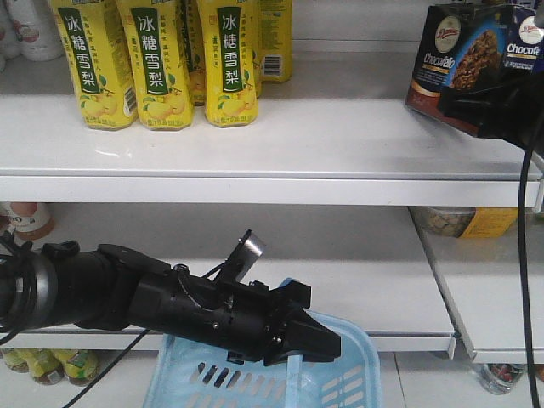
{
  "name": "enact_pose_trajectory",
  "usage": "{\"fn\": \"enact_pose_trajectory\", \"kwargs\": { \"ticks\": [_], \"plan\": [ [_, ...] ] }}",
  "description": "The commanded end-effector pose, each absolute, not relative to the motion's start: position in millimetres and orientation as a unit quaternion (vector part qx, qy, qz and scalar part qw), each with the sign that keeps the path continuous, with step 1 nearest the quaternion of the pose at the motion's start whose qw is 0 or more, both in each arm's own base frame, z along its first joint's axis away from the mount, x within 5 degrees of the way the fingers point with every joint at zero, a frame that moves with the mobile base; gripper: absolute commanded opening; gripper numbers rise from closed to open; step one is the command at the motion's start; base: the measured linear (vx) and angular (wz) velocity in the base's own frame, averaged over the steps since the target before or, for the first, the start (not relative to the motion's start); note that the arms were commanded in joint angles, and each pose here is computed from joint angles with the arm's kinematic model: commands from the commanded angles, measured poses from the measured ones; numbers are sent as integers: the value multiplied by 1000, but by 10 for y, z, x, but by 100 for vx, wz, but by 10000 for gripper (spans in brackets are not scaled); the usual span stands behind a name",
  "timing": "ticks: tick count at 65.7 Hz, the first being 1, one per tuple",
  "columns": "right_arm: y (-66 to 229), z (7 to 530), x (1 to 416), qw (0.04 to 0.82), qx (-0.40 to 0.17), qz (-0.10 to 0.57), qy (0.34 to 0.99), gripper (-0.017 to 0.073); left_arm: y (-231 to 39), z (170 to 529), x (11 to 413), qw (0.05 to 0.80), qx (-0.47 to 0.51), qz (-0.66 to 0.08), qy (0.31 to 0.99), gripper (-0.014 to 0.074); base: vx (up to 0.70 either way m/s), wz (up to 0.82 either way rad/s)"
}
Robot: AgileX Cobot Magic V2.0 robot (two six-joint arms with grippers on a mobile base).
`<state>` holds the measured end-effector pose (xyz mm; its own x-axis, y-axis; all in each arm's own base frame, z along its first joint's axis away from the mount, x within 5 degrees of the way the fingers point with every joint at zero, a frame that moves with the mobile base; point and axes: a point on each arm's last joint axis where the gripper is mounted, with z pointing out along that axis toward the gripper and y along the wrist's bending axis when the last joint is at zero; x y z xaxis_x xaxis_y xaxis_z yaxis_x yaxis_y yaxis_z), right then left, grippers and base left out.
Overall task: Left arm holds basket, right arm returns cookies
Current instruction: 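Place the Chocofello box on the upper shelf beside the yellow bottles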
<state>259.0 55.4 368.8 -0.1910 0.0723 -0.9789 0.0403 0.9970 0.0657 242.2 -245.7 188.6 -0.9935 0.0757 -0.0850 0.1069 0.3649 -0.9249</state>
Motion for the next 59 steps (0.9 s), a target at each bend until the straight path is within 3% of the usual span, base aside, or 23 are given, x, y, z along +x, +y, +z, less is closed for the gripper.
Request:
{"fn": "enact_pose_trajectory", "kwargs": {
  "ticks": [1, 21, 34, 59],
  "plan": [
    [460, 3752, 2687, 646, 32, 17, 762, 193, -2480, 2149, 2419, 32, 68, -599, 797, -6, 0, 0],
    [583, 3553, 2888, 622, -28, 82, 778, 198, -2480, 2149, 2419, 32, 68, -599, 797, -6, 0, 0],
    [614, 3443, 2969, 608, -33, 85, 789, 221, -2480, 2149, 2419, 32, 68, -599, 797, -6, 0, 0],
    [663, 3443, 2966, 606, -41, 113, 787, 407, -2480, 2149, 2419, 32, 68, -599, 797, -6, 0, 0]
  ]
}}
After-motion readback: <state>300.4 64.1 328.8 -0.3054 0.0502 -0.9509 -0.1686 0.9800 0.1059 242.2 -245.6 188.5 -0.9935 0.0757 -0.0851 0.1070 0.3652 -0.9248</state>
